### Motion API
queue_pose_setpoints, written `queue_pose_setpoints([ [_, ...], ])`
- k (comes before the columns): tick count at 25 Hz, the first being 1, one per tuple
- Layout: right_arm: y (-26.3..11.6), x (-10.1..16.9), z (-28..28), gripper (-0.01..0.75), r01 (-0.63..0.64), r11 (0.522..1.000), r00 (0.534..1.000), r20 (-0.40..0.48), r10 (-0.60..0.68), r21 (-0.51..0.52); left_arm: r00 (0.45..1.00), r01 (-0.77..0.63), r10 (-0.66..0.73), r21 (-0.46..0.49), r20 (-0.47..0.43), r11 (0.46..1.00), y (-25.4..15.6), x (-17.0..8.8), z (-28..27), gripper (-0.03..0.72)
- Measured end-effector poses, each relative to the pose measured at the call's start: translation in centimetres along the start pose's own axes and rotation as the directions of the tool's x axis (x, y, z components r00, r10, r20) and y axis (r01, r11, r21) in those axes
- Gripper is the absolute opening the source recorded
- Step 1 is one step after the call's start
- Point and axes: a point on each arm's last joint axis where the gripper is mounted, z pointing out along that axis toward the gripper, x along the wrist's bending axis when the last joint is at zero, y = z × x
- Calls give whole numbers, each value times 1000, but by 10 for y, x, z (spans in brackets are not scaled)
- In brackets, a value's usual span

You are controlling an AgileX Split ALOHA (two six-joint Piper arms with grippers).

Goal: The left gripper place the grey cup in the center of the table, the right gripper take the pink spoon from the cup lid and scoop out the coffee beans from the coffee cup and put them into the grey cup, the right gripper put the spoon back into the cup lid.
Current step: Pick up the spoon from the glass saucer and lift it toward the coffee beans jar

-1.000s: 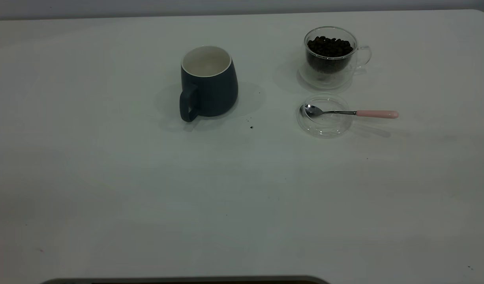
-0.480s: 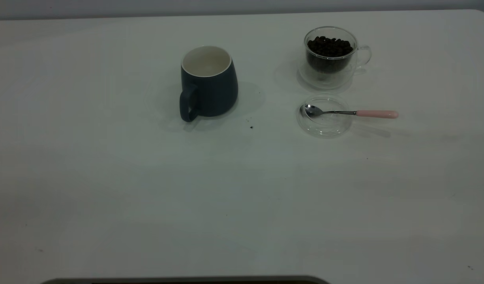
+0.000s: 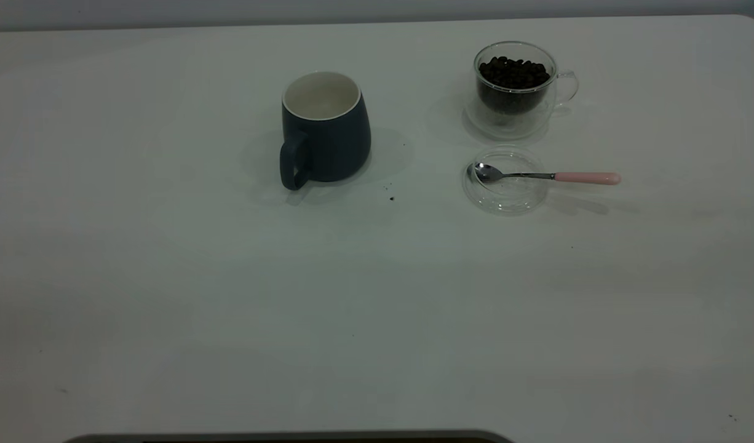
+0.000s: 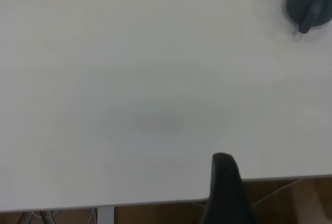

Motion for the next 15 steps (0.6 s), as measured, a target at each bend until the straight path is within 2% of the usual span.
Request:
queue_pose_setpoints([
  [3,8,3,6,575,-61,998,997,-43,61,-4,1000,0,0,0,0,1000,0,0,0,565],
  [6,24,3,18,585,-83,996,996,-40,84,32,1000,0,0,0,0,1000,0,0,0,565],
  [12,75,0,64,598,-66,970,997,-23,73,233,1000,0,0,0,0,1000,0,0,0,565],
  [15,95,-2,104,598,-87,932,994,-35,106,353,1000,0,0,0,0,1000,0,0,0,565],
])
